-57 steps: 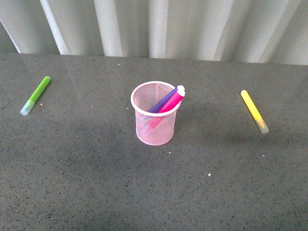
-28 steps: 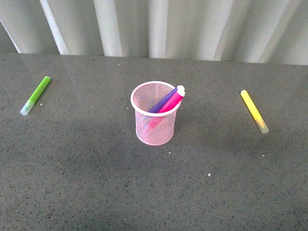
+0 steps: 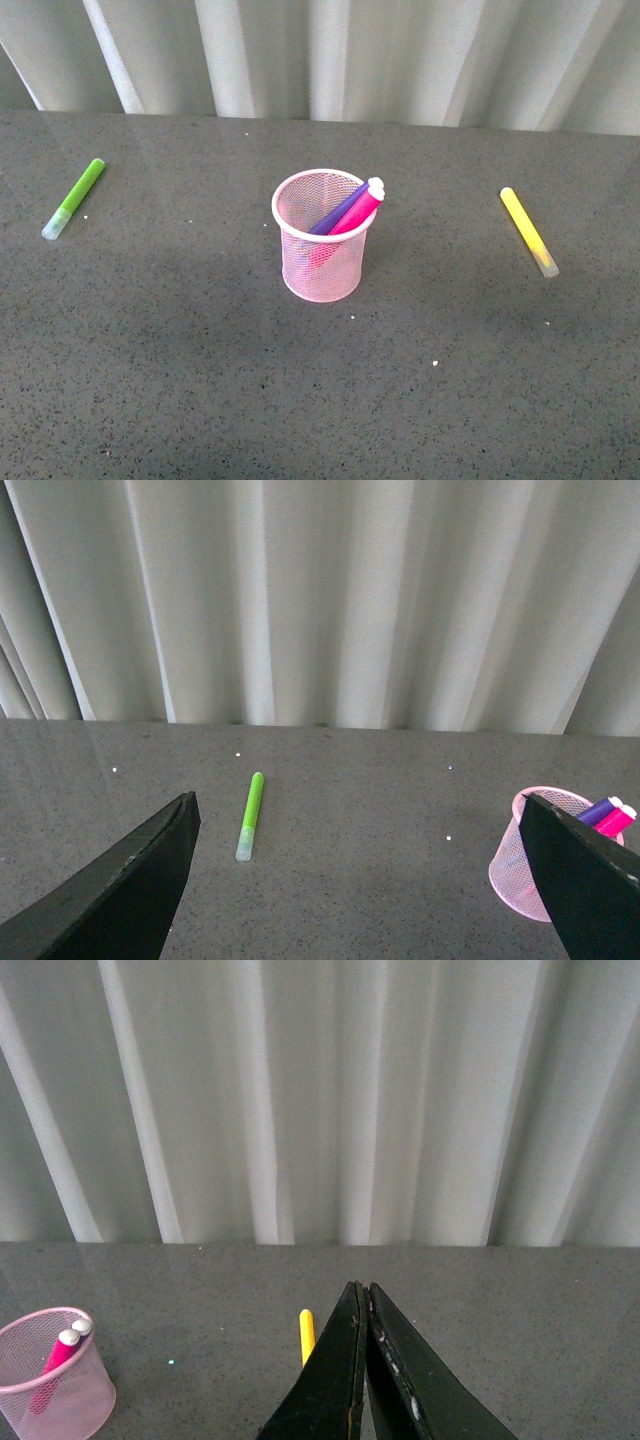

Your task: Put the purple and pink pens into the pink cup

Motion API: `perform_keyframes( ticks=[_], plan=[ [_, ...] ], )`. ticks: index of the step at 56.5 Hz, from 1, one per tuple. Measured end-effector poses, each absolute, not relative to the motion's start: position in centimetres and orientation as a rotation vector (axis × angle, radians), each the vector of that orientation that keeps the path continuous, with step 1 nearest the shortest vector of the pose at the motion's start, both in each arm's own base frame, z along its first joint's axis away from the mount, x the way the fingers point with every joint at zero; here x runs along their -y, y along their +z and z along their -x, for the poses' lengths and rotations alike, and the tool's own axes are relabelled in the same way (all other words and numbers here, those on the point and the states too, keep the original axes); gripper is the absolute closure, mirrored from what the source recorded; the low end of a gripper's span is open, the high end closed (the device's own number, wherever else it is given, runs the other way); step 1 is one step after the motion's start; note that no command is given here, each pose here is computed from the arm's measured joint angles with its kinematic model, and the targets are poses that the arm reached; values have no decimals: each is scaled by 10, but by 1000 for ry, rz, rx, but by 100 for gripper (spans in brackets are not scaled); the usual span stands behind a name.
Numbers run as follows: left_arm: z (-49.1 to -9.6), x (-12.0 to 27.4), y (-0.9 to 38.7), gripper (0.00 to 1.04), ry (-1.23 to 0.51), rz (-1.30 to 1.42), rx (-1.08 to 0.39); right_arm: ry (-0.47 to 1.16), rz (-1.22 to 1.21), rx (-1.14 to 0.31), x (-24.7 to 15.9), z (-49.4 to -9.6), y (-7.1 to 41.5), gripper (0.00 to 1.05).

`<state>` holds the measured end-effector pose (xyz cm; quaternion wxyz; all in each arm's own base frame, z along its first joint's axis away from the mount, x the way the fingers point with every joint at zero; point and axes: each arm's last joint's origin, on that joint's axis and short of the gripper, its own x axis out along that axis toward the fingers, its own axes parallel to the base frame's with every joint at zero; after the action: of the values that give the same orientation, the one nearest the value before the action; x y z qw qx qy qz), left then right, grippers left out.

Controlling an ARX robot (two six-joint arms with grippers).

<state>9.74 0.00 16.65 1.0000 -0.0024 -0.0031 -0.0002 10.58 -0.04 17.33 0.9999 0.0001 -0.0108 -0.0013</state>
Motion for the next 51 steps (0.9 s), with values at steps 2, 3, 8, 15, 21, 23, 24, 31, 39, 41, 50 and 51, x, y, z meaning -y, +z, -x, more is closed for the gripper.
perform_keyframes(
  ticks=[2,3,8,15,21,23,24,31,39,41,50,51],
  plan=[
    [-97,0,166,7,0,5,6,-3,0,-4,0,-102,170,101],
    [-97,0,166,7,0,5,7,-2,0,-11,0,-100,169,101],
    [-97,0,166,7,0,5,6,-3,-1,20,0,-97,171,101],
    [-97,0,166,7,0,5,6,-3,0,19,0,-97,171,101],
    [-97,0,166,7,0,5,7,-3,0,19,0,-97,171,98],
    [-97,0,166,7,0,5,7,-2,0,19,0,-97,171,90],
    [-97,0,166,7,0,5,7,-2,0,19,0,-97,171,84],
    [-97,0,166,7,0,5,6,-2,0,19,0,-97,171,63],
    [-97,0,166,7,0,5,7,-2,0,19,0,-97,171,37],
    [-97,0,166,7,0,5,7,-2,0,19,0,-97,171,31],
    [-97,0,166,7,0,5,7,-2,-1,19,0,-97,171,5],
    [-97,0,166,7,0,5,7,-2,-1,19,0,-97,171,6]
  ],
)
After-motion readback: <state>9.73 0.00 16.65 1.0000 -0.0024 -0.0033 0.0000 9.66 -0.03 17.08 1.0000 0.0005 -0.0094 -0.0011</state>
